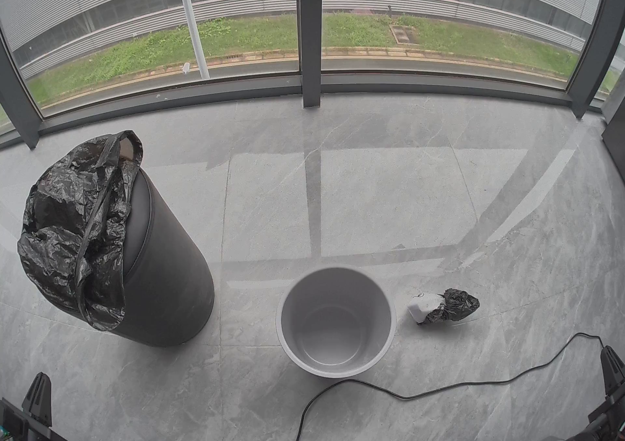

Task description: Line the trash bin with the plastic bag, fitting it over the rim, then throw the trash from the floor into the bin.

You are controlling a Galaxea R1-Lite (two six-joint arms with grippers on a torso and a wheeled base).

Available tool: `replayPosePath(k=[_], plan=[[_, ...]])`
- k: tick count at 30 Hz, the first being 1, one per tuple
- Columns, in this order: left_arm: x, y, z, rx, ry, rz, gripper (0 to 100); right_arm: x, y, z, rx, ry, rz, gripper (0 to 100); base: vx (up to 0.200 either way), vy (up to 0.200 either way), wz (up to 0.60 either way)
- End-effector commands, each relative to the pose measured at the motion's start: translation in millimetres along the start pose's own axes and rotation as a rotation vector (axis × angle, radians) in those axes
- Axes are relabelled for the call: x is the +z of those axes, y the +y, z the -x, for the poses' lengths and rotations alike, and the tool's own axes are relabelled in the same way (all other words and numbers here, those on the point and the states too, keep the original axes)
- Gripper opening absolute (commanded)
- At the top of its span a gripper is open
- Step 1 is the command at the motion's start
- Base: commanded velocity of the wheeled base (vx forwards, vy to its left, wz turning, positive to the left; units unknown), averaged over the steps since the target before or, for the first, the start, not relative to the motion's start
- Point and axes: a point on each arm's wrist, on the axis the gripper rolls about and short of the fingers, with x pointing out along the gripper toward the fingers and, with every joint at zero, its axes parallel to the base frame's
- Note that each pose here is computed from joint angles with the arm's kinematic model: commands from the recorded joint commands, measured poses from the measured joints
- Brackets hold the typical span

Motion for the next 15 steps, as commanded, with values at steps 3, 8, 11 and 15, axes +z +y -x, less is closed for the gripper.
replayPosePath(k=[3,8,11,15], plan=[[-5.6,-0.1,0.0,-0.001,0.005,-0.003,0,-4.8,0.0,-0.2,-0.001,0.003,0.001,0,0.2,0.0,0.0],[-5.3,-0.1,0.0,-0.001,0.002,0.002,0,-4.8,0.0,-0.2,-0.001,0.003,0.001,0,0.04,0.04,0.0],[-5.8,-0.1,0.0,-0.001,0.006,-0.001,0,-4.8,0.0,-0.2,-0.001,0.003,0.0,0,0.0,0.2,0.0],[-5.9,-0.1,0.0,-0.001,0.008,-0.001,0,-4.8,0.0,-0.2,-0.001,0.003,0.0,0,0.0,0.2,0.0]])
